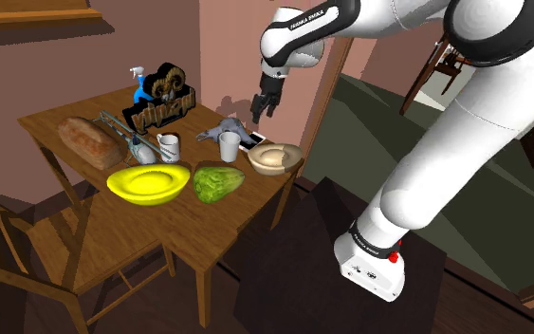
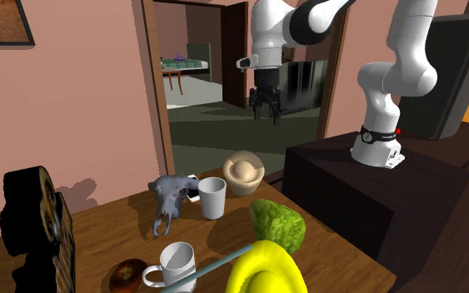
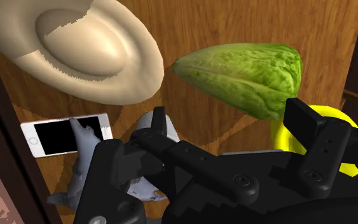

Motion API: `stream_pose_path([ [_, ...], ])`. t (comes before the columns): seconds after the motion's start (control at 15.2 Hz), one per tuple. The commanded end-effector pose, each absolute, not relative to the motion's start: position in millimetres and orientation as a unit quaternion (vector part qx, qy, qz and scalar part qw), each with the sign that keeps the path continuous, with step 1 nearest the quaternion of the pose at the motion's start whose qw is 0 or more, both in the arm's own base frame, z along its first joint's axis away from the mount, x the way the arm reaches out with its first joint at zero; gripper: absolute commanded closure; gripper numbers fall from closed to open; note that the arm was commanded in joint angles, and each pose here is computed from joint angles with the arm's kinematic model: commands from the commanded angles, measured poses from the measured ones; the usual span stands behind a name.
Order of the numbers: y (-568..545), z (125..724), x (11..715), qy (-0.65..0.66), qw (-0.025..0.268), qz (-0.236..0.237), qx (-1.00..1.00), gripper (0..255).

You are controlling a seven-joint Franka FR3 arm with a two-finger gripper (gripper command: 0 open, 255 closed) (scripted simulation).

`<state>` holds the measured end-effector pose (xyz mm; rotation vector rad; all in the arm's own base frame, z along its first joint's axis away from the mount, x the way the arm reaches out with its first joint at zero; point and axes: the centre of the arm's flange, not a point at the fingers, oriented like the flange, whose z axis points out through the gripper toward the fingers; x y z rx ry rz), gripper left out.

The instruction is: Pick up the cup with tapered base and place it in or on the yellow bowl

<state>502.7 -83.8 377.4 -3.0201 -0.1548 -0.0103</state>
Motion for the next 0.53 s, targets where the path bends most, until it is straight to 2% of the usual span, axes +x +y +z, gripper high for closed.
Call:
stream_pose_path([
  [0.0,-91,358,517,-0.052,0.058,-0.003,-0.997,0],
  [0.46,-116,294,579,-0.055,0.055,0.0,-0.997,0],
])
